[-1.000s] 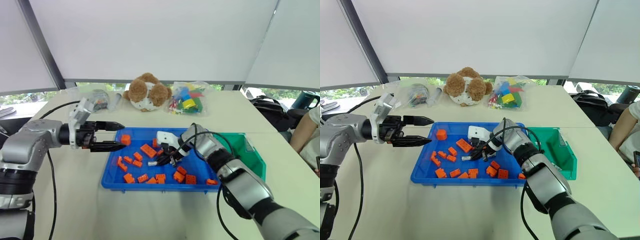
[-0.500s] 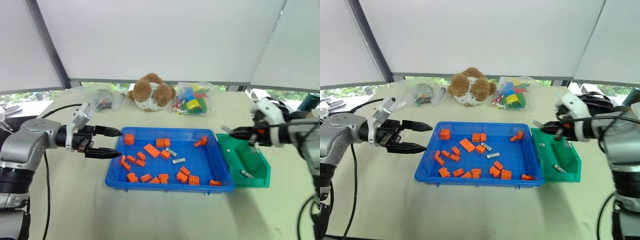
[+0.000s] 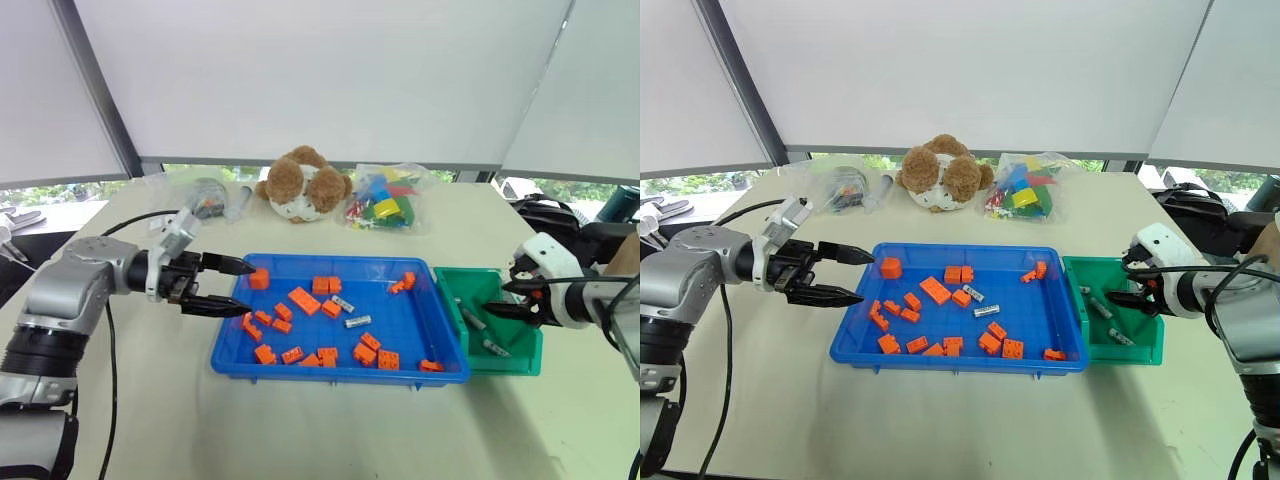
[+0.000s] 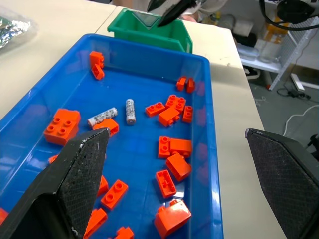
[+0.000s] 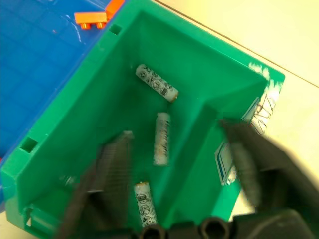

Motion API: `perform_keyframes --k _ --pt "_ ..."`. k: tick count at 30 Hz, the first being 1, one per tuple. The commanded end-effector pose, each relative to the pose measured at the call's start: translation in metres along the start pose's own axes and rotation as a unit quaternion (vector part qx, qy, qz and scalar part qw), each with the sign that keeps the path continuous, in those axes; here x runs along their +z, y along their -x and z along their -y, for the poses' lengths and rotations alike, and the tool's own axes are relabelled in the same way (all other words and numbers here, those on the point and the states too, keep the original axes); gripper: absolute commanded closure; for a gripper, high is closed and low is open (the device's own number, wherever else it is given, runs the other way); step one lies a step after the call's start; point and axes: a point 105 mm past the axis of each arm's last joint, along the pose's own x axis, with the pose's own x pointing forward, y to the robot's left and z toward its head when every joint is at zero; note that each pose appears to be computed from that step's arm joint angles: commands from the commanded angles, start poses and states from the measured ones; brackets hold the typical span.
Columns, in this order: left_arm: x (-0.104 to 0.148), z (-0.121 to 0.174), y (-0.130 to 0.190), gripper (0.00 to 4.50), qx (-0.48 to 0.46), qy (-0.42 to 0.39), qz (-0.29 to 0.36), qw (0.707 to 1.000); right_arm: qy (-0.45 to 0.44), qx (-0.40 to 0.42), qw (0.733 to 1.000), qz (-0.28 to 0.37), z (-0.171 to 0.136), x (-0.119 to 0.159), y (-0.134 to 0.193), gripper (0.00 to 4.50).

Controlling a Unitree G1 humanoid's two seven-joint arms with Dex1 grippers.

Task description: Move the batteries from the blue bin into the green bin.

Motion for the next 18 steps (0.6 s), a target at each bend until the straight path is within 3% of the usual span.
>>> perform_keyframes --k 1,5,8,13,18 --pt "0.014 0.000 0.005 0.00 0.007 -0.029 0.000 1.000 0.031 -0.016 0.999 0.038 0.006 0.028 0.010 0.06" --pt "0.013 0.000 0.005 0.00 0.010 -0.028 0.000 1.000 0.019 0.067 0.990 0.120 -0.038 0.081 -0.009 0.06" --pt "0.015 0.000 0.003 0.00 0.012 -0.029 0.004 0.999 0.006 0.117 0.984 0.133 -0.081 0.102 -0.042 0.06" --pt "0.017 0.001 0.001 0.00 0.013 -0.032 0.008 0.999 0.000 0.137 0.982 0.127 -0.124 0.113 -0.087 0.06" --pt "0.017 0.001 0.002 0.00 0.021 -0.033 0.009 0.999 0.040 0.136 0.985 0.098 -0.137 0.106 -0.109 0.06"
